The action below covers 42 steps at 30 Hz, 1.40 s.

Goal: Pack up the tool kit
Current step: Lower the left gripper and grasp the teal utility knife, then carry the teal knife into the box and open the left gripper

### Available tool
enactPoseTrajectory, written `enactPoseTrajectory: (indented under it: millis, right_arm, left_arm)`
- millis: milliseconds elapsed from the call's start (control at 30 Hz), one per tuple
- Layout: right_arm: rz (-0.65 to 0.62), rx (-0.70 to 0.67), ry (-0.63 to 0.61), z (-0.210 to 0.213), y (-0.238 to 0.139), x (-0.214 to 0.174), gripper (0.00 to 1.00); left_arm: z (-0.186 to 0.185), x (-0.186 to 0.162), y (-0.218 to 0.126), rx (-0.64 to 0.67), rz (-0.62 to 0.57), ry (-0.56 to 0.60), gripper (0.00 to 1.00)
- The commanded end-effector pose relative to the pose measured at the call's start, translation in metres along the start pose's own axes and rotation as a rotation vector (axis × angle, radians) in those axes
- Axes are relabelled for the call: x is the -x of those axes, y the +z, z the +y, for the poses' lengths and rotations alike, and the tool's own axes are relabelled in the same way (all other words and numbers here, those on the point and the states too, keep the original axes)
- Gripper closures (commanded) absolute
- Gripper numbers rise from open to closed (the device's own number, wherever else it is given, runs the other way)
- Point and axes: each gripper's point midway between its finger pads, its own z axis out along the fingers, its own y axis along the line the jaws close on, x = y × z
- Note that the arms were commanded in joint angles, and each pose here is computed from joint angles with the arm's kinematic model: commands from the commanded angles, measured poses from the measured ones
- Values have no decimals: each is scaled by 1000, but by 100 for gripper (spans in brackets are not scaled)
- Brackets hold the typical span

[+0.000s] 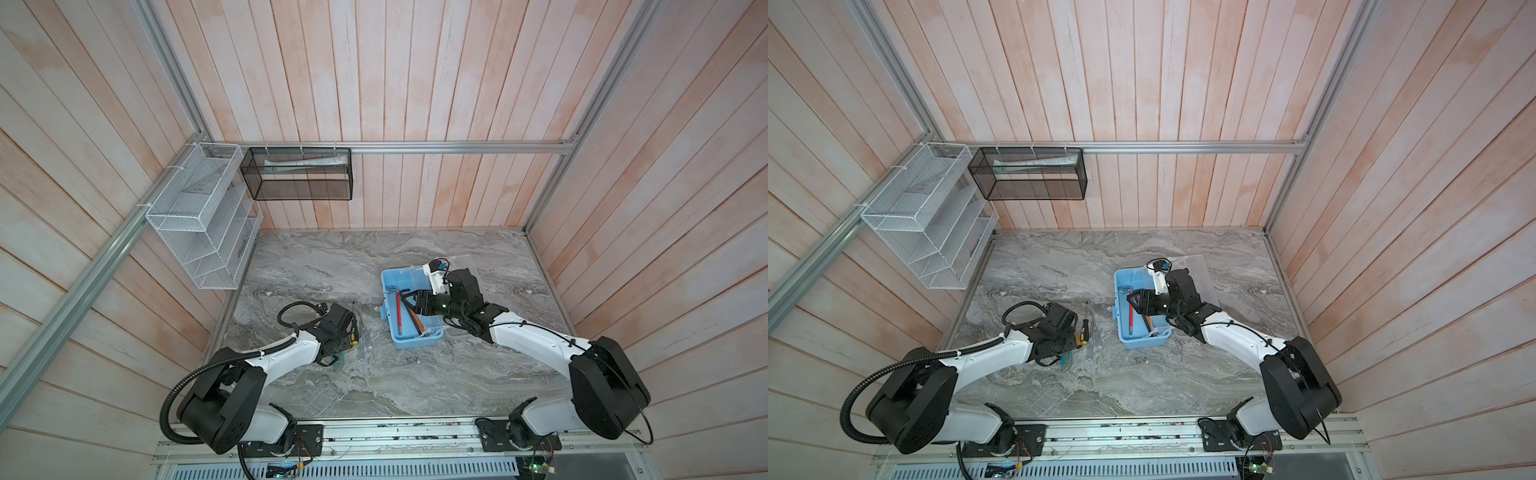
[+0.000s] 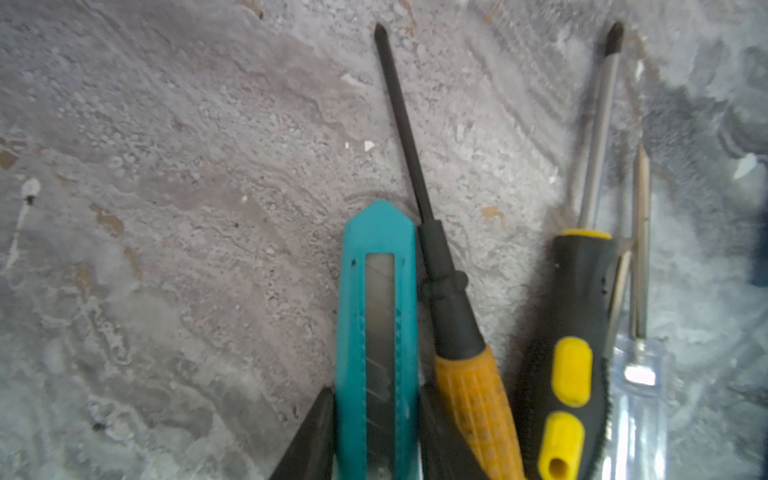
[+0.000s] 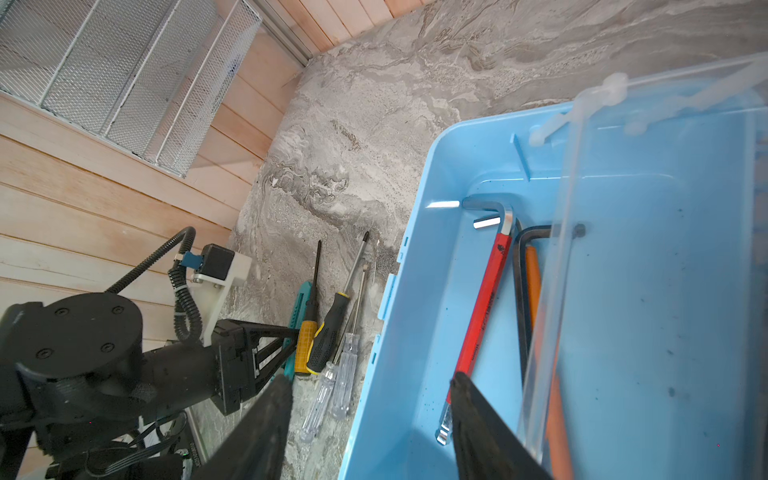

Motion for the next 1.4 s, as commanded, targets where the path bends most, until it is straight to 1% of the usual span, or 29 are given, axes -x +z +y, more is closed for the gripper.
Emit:
enactPoseTrajectory:
  millis: [0, 67, 267, 433, 567, 867, 967, 1067, 1233, 1300, 1367]
  right_arm:
    - [18, 5, 25, -6, 4, -7, 40]
    - [21, 4, 28, -8, 4, -7, 40]
    - [21, 8, 33, -9, 4, -8, 41]
    - [25, 6, 36, -11, 6, -9, 41]
    - [32, 10, 40, -13, 7, -9, 41]
    - [41, 31, 53, -9, 8, -7, 42]
    - [32, 44, 58, -5, 6, -3, 42]
    - [20, 61, 64, 0, 2, 3, 42]
    - [-31, 89, 78, 6, -13, 20, 42]
    - [-58, 85, 78, 6, -20, 29, 42]
    - [-87, 75, 79, 3, -30, 38, 42]
  left_arm:
    - [8, -5, 4, 47, 28, 35, 65]
    - [10, -6, 6, 63, 40, 49, 61]
    - [14, -9, 10, 84, 46, 60, 61]
    - [15, -9, 10, 80, 42, 53, 68]
    - [15, -7, 8, 79, 30, 53, 72]
    - [9, 17, -21, 26, -57, 42, 74]
    - [2, 29, -37, -26, -90, 27, 74]
    - [-16, 44, -59, -128, -129, 5, 75]
    - [-77, 69, -99, -448, -175, -62, 77]
    - [-103, 78, -112, -536, -195, -60, 78]
    - [-129, 87, -122, -587, -224, -41, 77]
